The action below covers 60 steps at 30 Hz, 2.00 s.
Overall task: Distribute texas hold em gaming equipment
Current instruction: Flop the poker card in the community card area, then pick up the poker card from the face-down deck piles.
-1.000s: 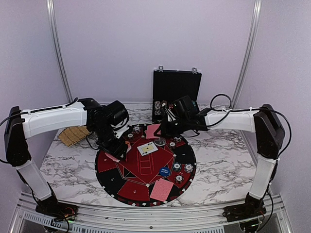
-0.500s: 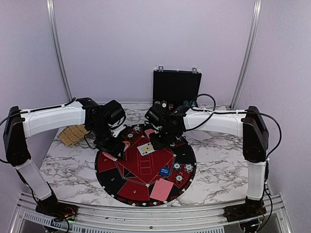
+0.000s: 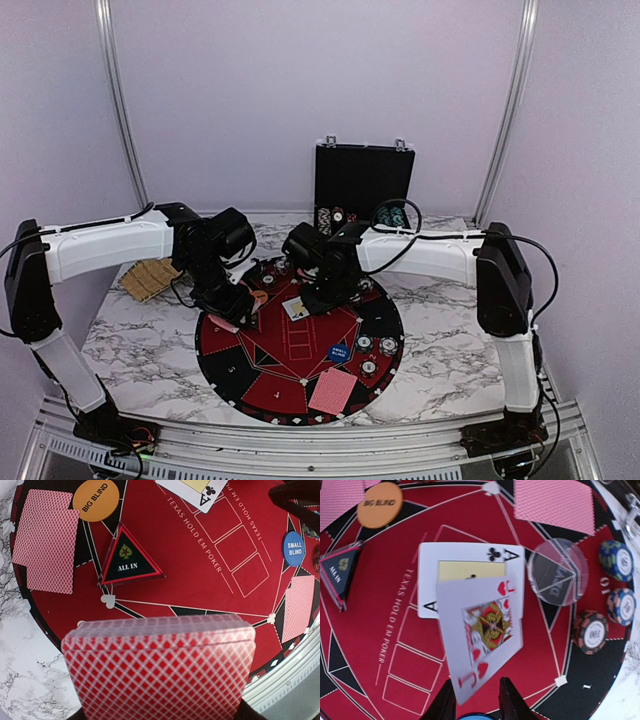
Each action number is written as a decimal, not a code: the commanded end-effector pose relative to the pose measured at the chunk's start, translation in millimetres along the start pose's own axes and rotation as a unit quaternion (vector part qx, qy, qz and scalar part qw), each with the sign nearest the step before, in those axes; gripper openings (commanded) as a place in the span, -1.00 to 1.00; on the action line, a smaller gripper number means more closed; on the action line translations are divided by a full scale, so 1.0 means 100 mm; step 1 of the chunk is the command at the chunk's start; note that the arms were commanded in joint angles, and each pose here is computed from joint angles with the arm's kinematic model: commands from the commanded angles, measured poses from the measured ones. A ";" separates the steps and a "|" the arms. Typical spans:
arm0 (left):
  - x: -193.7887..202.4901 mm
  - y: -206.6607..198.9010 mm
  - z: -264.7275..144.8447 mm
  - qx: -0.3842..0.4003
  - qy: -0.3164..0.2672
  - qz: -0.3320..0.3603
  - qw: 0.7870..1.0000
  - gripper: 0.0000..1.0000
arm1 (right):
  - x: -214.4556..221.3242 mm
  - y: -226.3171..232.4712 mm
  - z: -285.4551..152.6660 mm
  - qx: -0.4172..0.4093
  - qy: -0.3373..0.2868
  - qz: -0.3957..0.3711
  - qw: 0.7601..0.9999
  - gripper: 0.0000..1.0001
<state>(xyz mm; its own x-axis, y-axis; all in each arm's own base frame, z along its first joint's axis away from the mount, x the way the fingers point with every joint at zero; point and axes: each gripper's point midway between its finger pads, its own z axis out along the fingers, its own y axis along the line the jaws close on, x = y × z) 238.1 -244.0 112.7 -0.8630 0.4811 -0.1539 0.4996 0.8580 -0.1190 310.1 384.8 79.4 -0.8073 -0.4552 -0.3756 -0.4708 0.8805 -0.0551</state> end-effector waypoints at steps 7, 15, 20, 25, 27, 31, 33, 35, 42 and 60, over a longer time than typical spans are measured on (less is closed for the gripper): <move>0.01 -0.01 -0.12 0.010 -0.017 0.001 1.000 -0.19 | -0.23 0.60 -0.12 -0.127 -0.026 -0.013 0.992 -0.13; 0.01 -0.02 -0.11 0.013 -0.017 0.002 1.000 -0.19 | -0.38 0.23 -0.26 -0.172 -0.073 0.046 0.981 0.03; 0.01 -0.03 -0.10 0.016 -0.016 0.001 1.000 -0.19 | -0.50 0.02 -0.38 -0.207 -0.124 0.078 0.967 -0.03; 0.01 -0.03 -0.10 0.017 -0.016 -0.001 1.000 -0.19 | -0.52 0.08 -0.26 -0.227 -0.123 0.068 0.964 -0.20; 0.00 -0.04 -0.10 0.018 -0.017 -0.001 1.000 -0.19 | -0.56 0.15 -0.19 -0.244 -0.124 0.063 0.960 -0.21; -0.01 -0.04 -0.10 0.020 -0.017 -0.003 1.000 -0.19 | -0.73 0.23 -0.08 -0.268 -0.147 0.059 0.950 -0.20; 0.00 -0.04 -0.10 0.019 -0.018 -0.002 1.000 -0.19 | -0.77 0.26 0.03 -0.276 -0.145 0.058 0.948 -0.21; 0.00 -0.04 -0.11 0.019 -0.018 -0.002 1.000 -0.19 | -0.80 0.30 0.10 -0.281 -0.143 0.058 0.947 -0.21; 0.02 -0.05 -0.10 0.023 -0.015 -0.003 1.000 -0.19 | -0.70 0.33 0.13 -0.294 -0.130 0.062 0.945 -0.16; 0.03 -0.27 -0.08 0.030 -0.009 0.037 0.999 -0.18 | -0.51 0.64 -0.67 -0.516 -0.094 0.096 0.846 0.41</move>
<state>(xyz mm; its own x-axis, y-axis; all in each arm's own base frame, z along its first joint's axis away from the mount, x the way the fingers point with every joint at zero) 222.2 -256.9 113.8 -0.8398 0.5206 -0.1539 0.5408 0.8268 -0.1547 303.3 448.9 118.7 -0.8796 -0.2150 -0.4244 -0.4749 0.4512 0.7556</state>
